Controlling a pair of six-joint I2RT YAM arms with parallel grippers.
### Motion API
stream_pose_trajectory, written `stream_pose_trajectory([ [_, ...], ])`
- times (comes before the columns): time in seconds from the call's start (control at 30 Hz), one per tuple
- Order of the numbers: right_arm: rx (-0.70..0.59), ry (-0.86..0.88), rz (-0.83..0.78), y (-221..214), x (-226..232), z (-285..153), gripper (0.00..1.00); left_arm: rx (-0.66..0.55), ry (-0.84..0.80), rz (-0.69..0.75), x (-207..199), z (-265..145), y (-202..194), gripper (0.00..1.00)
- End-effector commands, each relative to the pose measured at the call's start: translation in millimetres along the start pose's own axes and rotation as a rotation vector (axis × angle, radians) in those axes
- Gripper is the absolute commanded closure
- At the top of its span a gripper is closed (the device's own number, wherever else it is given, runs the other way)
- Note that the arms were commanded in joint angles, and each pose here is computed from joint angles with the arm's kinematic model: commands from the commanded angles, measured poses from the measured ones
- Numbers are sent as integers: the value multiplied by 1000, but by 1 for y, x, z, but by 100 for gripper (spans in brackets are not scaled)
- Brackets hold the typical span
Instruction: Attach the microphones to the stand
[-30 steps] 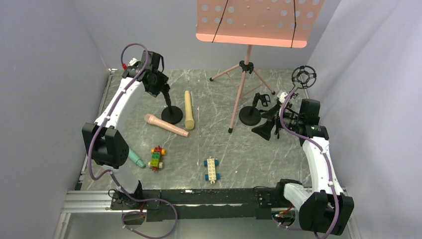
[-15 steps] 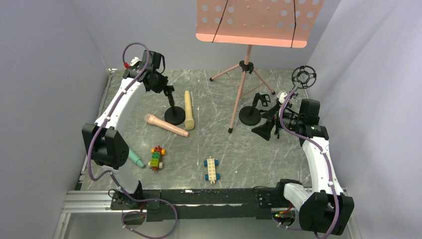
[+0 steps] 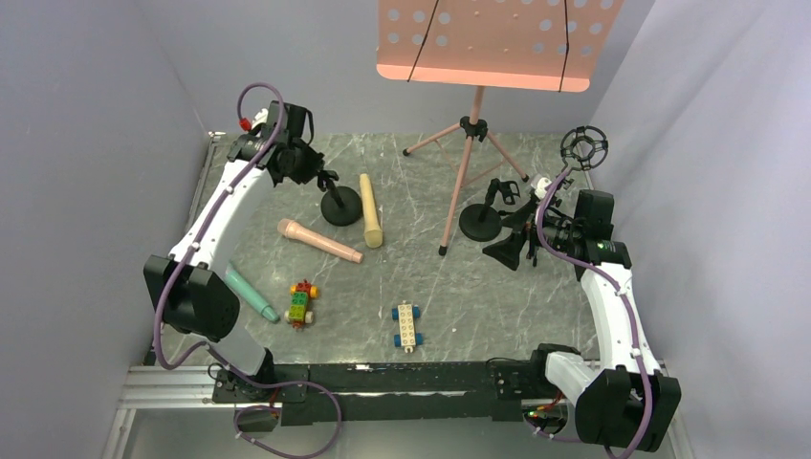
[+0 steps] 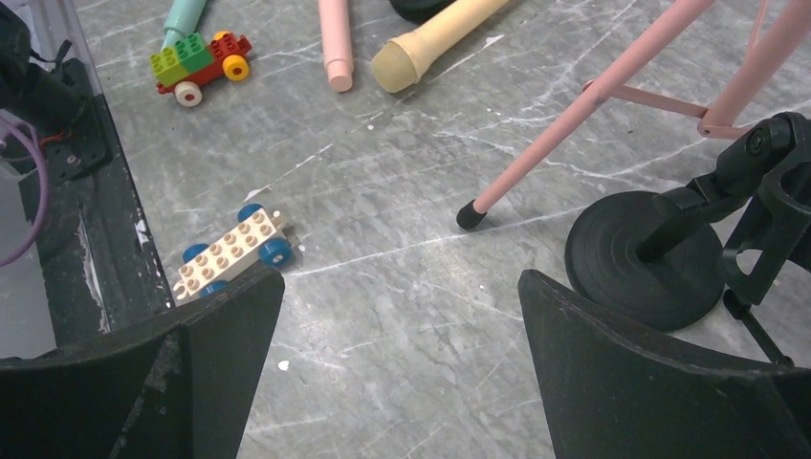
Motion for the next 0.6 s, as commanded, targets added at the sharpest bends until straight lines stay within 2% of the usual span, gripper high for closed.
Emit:
stream_pose_trajectory([
  [0.0,-33,22,-57,9,2,1,0,-17,-141,-16,-25,-30,3,93],
  [0.57,-21,24,-51,5,1,4,0,-6,-193,53,-37,-43,-6,94],
])
Point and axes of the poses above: each gripper's point midway between its finger pads, its own z axis out along the fingers, its own x axis along the line the jaws close on, y = z × x, the point moved 5 cm from there along -z, back along the fingers, and after that the axes turned 9 degrees about -z, right-handed, at the moved point
